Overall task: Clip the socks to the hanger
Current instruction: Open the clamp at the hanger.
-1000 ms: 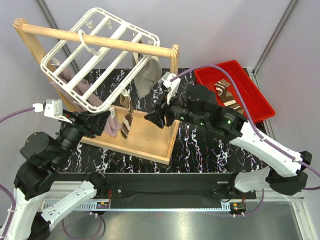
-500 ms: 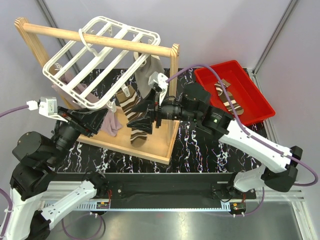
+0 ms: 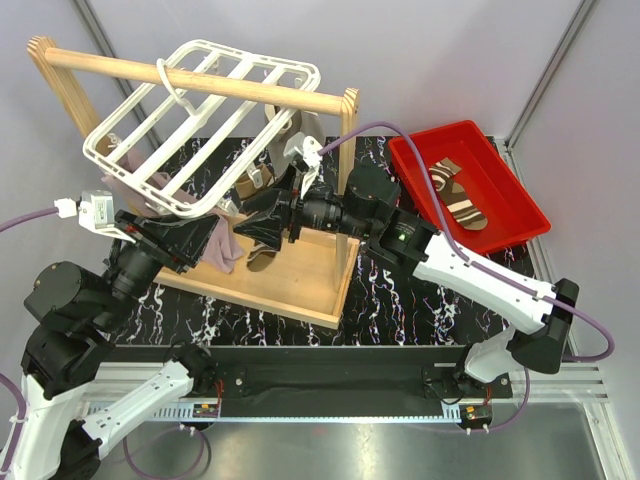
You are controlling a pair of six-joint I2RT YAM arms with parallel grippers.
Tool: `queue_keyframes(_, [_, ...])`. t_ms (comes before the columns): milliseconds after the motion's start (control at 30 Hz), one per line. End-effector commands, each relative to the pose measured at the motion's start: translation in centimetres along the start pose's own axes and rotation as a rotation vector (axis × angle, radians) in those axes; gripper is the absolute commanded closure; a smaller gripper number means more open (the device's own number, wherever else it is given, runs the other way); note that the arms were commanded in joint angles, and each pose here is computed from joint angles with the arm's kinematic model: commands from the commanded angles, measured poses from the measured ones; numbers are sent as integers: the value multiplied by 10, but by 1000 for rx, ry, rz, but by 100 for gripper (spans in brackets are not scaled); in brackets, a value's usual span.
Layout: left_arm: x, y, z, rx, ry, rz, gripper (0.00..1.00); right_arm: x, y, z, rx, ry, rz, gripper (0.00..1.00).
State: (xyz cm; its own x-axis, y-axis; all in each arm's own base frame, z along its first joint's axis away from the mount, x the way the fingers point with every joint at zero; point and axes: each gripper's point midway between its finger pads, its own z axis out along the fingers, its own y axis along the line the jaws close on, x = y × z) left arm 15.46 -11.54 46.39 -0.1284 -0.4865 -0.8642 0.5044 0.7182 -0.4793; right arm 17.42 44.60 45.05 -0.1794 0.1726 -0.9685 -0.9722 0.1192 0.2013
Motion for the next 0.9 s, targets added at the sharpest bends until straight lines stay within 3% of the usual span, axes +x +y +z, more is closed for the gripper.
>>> queue_keyframes(0, [-21, -16, 5, 61, -71, -17, 55, -32, 0, 6, 10, -115, -19, 37])
queue_keyframes(767, [-24, -22, 3, 87, -76, -30, 60, -42, 13, 21, -71, -172, 30, 44])
queue_keyframes(867, [-25, -23, 1, 91, -80, -37, 60, -42, 17, 22, -96, -175, 37, 49])
